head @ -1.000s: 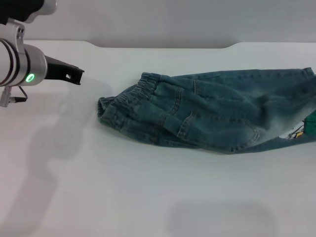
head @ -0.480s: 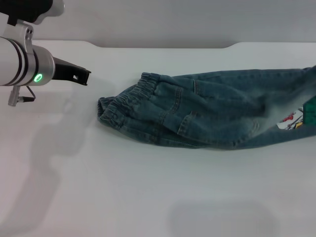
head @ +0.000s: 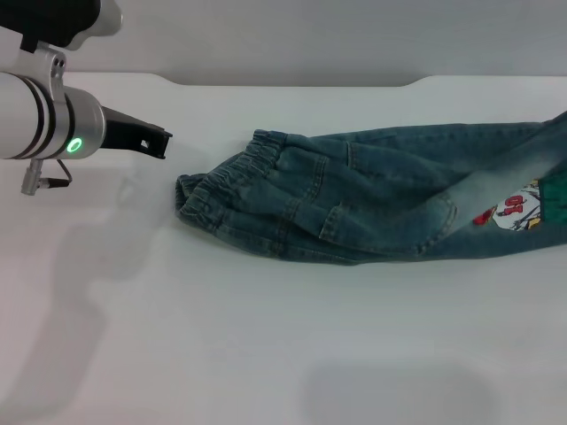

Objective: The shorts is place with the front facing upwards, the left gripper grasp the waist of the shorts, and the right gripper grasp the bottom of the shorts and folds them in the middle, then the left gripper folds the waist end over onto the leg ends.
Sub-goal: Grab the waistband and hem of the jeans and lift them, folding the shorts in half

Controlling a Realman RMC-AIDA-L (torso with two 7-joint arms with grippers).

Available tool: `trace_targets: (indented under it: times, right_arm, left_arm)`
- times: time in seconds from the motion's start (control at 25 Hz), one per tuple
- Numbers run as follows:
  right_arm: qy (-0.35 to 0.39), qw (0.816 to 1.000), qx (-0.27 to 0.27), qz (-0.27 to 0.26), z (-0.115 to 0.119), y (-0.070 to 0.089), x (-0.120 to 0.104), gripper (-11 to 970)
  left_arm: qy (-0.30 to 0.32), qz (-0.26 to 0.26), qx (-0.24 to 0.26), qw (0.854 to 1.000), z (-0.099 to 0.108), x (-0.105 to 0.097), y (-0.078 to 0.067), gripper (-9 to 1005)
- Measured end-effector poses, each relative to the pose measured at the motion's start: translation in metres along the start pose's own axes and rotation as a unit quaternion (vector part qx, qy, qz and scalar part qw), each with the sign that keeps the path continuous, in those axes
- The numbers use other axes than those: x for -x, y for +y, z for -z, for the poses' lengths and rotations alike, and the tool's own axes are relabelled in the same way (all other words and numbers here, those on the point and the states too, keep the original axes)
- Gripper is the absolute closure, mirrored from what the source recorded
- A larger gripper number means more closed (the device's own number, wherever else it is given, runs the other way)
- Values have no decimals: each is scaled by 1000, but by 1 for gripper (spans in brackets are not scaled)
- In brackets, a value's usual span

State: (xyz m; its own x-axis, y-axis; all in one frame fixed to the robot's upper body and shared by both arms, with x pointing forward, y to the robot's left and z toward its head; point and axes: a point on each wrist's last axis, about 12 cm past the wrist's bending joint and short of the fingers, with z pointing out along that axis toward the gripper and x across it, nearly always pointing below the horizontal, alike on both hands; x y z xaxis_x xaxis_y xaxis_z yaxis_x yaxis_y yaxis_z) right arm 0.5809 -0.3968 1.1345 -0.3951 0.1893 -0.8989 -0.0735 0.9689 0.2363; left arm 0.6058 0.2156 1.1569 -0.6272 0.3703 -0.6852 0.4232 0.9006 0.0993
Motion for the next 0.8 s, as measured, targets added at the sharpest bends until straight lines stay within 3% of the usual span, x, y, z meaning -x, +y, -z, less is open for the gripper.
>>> trace_targets:
  times: [0.24,0.68,0.8]
  right_arm:
    - [0,1000,-8,-6,-4,-1,-3,854]
    - [10,997,-45,66,-15,-1,-15,757]
    - [13,996,-45,77,-16,-1,-17,617]
  left_arm:
    - [1,-2,-7,1000,0,1,-3,985]
    - [-1,-7,-39,999,-1,-2,-8,979]
    - [1,-6,-39,999,-1,-4,-8,977]
